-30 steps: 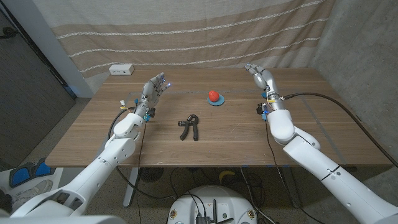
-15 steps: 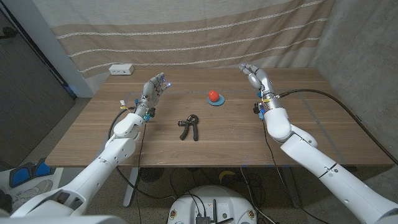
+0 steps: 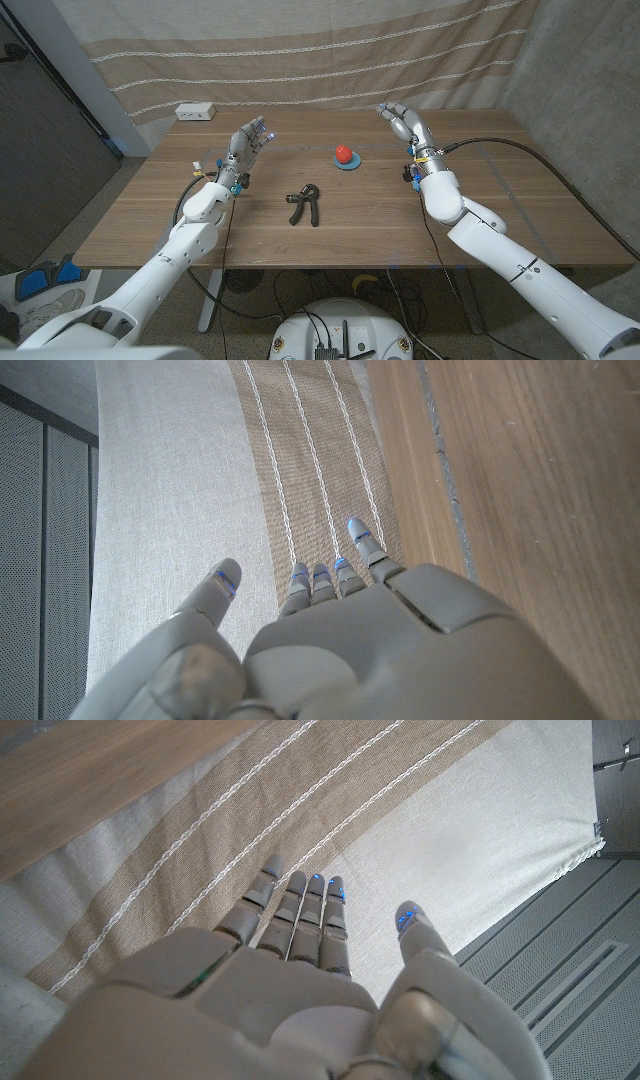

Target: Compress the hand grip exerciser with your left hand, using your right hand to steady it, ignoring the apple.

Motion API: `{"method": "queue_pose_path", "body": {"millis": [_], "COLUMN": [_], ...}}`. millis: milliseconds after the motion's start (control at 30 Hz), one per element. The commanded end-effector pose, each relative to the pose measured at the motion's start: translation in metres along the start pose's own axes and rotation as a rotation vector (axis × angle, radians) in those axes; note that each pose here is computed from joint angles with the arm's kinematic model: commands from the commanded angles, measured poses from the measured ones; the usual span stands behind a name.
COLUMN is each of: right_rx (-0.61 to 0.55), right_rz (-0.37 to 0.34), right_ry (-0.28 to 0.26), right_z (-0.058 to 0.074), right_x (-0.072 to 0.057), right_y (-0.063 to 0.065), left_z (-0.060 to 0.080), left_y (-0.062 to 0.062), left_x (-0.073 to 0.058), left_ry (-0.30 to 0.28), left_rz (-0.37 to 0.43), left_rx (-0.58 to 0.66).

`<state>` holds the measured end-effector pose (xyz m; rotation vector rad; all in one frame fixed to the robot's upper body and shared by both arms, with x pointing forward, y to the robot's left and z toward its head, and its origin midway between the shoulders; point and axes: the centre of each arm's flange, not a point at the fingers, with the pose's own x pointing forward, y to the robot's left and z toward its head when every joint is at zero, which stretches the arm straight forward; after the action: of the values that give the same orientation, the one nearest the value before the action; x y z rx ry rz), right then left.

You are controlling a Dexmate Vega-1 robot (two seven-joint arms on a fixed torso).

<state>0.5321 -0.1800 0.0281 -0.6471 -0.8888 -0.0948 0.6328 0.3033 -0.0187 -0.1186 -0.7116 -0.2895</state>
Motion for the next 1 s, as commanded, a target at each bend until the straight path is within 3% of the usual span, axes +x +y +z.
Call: {"method": "queue_pose_path", "body": {"millis": [33, 1000], "right_rx": [-0.028, -0.104], "right_rz": [0.039, 0.095], "right_ry": [-0.016, -0.049], "right_z": [0.006, 0.02], "right_x": [0.005, 0.02], "right_y": [0.009, 0.04], "left_z": [-0.001, -0.004], "left_y": [0.001, 0.009], "left_x": [-0.002, 0.0], "left_ry": [0.002, 0.001], "left_rz": [0.001, 0.005], "left_rx": [-0.001, -0.014]}}
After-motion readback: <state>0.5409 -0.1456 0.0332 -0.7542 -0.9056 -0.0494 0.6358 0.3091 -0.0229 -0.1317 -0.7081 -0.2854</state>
